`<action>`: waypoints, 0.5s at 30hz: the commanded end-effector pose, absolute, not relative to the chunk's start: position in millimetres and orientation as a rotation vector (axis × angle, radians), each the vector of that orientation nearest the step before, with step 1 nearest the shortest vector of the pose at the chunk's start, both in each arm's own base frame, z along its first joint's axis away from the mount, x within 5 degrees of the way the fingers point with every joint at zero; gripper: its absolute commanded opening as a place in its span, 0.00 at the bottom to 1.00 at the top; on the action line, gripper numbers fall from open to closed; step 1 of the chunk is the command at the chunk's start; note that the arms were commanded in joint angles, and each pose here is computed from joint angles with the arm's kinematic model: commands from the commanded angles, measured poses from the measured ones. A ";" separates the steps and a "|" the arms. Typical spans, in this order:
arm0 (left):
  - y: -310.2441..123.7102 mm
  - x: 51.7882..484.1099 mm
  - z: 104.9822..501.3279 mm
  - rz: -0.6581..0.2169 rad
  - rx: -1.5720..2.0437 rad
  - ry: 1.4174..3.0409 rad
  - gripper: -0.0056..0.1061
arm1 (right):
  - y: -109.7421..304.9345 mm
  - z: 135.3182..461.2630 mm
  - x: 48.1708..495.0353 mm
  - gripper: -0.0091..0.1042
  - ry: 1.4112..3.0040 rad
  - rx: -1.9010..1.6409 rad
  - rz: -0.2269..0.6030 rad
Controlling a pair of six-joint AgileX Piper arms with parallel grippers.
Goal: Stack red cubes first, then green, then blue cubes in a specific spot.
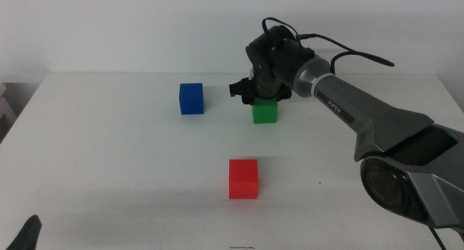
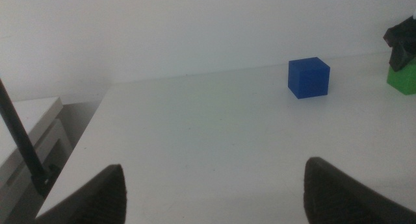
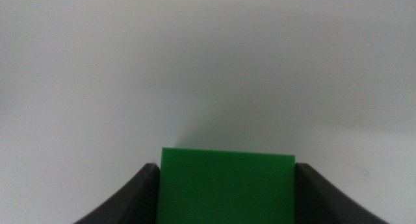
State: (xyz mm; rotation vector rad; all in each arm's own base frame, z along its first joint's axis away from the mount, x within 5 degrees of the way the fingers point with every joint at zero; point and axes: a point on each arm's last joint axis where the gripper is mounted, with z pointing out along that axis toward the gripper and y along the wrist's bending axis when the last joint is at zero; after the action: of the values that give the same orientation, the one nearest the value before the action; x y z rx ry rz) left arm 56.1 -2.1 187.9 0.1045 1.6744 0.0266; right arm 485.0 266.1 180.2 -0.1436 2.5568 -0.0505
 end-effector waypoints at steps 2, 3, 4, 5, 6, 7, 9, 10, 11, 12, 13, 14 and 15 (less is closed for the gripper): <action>-2.7 55.0 197.6 0.006 0.087 1.568 0.89 | 256.2 243.9 480.2 0.07 2.447 -0.147 -0.028; -2.7 55.0 197.6 0.006 0.087 1.568 0.89 | 255.8 255.1 476.1 0.07 2.441 -0.141 -0.021; -2.7 55.0 197.6 0.006 0.087 1.568 0.89 | 255.4 264.5 471.8 0.07 2.438 -0.138 -0.020; -2.7 55.0 197.6 0.006 0.087 1.568 0.89 | 254.4 277.1 464.6 0.07 2.440 -0.138 -0.030; -2.7 55.0 197.6 0.006 0.087 1.568 0.89 | 252.6 289.3 455.5 0.07 2.448 -0.143 -0.057; -2.7 55.0 197.6 0.006 0.087 1.568 0.89 | 250.8 299.6 445.7 0.07 2.451 -0.155 -0.100; -2.7 55.0 197.6 0.006 0.087 1.568 0.89 | 247.8 317.8 422.5 0.07 2.451 -0.152 -0.153; -2.7 55.0 197.6 0.006 0.087 1.568 0.89 | 248.0 325.8 411.9 0.07 2.440 -0.148 -0.138; -2.7 55.0 197.6 0.006 0.087 1.568 0.89 | 248.9 333.6 397.8 0.07 2.427 -0.155 -0.110; -2.7 55.0 197.6 0.006 0.087 1.568 0.89 | 249.1 340.5 383.1 0.07 2.409 -0.160 -0.072; -2.7 55.0 197.6 0.006 0.087 1.568 0.89 | 249.0 345.3 370.9 0.07 2.395 -0.149 -0.034; -2.7 55.0 197.6 0.006 0.087 1.568 0.89 | 249.4 349.2 355.3 0.07 2.385 -0.142 0.007; -2.7 55.0 197.6 0.006 0.087 1.568 0.89 | 251.0 351.2 340.4 0.07 2.380 -0.132 0.042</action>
State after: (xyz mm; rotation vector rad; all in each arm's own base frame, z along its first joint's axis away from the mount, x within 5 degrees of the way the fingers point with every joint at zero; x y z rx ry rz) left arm 56.1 -2.1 187.9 0.1045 1.6744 0.0266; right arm 364.3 260.1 309.6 -0.1795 2.5102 -0.0607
